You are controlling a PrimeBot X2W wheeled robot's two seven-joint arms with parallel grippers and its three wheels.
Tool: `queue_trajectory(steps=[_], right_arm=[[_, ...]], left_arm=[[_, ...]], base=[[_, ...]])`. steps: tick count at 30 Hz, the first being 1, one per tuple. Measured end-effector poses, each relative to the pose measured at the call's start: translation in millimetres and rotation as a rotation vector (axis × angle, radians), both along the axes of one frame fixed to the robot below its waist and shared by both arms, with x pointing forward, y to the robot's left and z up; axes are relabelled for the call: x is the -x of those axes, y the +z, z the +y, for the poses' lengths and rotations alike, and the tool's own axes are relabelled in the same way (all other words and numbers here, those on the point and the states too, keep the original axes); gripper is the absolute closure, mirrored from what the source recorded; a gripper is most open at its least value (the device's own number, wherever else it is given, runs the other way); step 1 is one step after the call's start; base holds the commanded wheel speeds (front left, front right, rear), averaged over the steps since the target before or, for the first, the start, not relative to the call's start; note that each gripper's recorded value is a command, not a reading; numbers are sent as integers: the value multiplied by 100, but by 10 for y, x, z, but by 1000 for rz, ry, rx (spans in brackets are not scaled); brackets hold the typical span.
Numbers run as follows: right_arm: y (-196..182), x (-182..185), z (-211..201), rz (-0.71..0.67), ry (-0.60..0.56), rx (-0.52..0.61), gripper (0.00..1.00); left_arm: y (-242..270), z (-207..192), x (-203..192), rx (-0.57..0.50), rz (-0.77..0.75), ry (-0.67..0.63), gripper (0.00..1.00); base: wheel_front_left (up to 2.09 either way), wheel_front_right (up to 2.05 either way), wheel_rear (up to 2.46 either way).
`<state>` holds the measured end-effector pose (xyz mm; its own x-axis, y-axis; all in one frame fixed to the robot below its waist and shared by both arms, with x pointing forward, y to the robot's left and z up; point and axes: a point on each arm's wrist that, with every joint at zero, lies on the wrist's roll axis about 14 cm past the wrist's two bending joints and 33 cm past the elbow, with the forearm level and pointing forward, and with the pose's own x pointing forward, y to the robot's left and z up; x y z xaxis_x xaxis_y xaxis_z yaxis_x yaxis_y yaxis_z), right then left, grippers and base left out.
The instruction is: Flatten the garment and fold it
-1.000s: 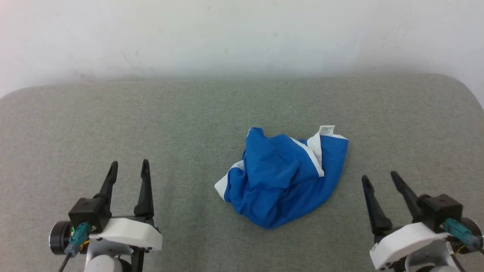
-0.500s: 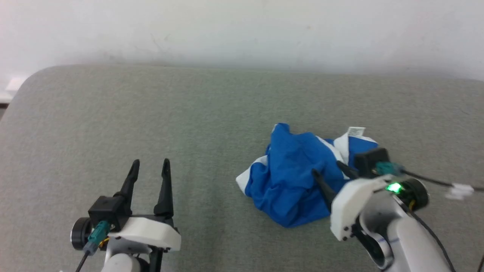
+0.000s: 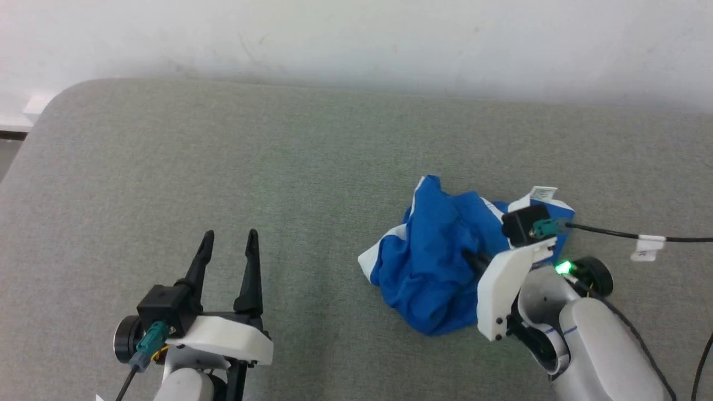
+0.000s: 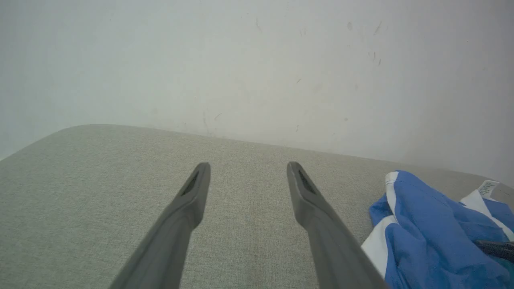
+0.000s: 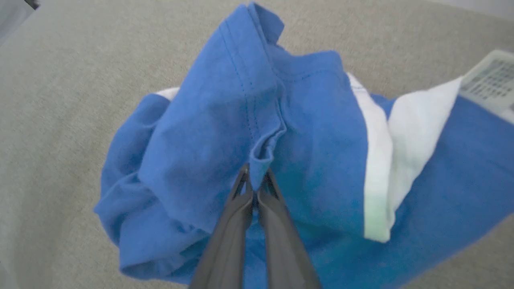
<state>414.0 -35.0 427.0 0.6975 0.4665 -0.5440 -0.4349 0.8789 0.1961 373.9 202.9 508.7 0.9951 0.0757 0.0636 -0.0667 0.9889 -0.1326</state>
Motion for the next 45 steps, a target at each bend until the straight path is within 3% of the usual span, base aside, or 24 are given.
queue_trajectory(steps=[5,9,14,19,20,21,22,23,32,45], right_arm=[[500,-224,-235,-227,-84,-52,100],[681,-208,-840,-321,-253,-31,100],[252,360,-1757,-196,-501,84,100],[-250,1053,-2266,7,-652,161,100],[-314,1133,-2307,36,-686,122,84],[-359,1195,-2334,54,-701,113,75],[-381,1228,-2346,57,-711,104,13],[-366,1219,-2338,42,-723,76,0],[372,729,-2246,-360,-724,-49,0],[941,506,-1517,-608,-461,-9,0]], left_arm=[[9,-77,-45,0,-4,-24,0],[36,-151,-79,1,-14,-47,0],[36,-233,-94,4,-16,-72,0],[27,-297,-103,4,-13,-92,0],[25,-301,-103,3,-12,-94,0],[20,-303,-100,2,-11,-95,0],[12,-307,-96,2,-8,-96,0],[0,-309,-92,1,-5,-97,0],[-28,-282,-45,-3,6,-93,0],[-122,-212,67,0,56,-71,0]], base=[[0,0,0],[0,0,0],[0,0,0],[0,0,0],[0,0,0],[0,0,0],[0,0,0],[0,0,0],[0,0,0],[0,0,0]])
